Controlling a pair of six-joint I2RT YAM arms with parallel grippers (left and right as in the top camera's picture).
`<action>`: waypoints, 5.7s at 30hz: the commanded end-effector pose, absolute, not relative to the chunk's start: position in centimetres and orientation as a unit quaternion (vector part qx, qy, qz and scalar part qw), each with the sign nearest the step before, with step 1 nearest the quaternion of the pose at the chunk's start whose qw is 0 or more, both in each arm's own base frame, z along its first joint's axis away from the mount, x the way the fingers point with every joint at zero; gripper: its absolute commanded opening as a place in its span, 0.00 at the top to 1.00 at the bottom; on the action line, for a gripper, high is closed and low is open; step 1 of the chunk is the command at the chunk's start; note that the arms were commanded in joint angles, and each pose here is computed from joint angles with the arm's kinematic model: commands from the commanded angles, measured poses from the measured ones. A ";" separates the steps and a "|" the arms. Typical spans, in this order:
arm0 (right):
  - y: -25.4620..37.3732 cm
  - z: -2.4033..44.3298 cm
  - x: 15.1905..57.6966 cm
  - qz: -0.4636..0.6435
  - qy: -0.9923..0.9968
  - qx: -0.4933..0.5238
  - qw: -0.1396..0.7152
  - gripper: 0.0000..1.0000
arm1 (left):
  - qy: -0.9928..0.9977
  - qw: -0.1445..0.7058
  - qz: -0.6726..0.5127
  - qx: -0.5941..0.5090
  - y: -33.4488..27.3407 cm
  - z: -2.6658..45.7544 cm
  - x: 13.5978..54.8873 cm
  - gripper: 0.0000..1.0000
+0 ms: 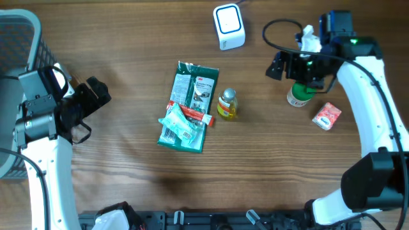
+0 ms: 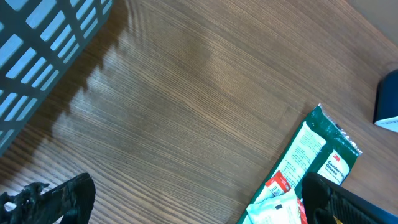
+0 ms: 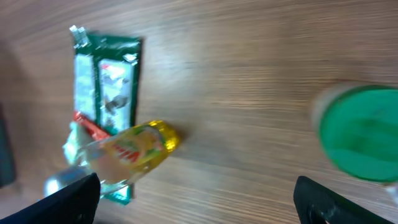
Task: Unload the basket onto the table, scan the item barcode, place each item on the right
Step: 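Move the right gripper toward the yellow bottle, then lower the right gripper and grasp the yellow oil bottle, then lift the yellow bottle and hold it before the scanner window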
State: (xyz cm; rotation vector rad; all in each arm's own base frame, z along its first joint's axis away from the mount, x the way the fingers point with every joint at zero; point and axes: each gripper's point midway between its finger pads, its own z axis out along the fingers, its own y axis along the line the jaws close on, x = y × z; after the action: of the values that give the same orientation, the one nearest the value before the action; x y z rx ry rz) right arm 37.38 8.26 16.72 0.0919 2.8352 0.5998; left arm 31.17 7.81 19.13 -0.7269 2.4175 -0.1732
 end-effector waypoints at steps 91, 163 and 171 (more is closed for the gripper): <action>22.0 10.6 33.3 0.087 0.884 -0.411 0.206 0.55 | 0.914 0.303 -0.068 -0.261 7.5 19.2 31.3 0.00; 16.9 23.0 34.3 0.279 0.928 -0.155 0.194 0.94 | 0.914 0.303 -0.068 -0.261 7.6 19.2 31.3 0.00; 16.9 26.7 34.8 0.278 0.920 -0.162 0.224 0.90 | 0.914 0.303 -0.068 -0.261 7.6 19.2 31.3 0.00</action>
State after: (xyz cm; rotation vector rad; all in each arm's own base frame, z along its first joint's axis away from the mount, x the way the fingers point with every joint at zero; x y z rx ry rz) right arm 34.69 16.90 25.21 -0.4479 2.5781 0.7641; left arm 31.17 7.81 19.13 -0.7269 2.4175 -0.1732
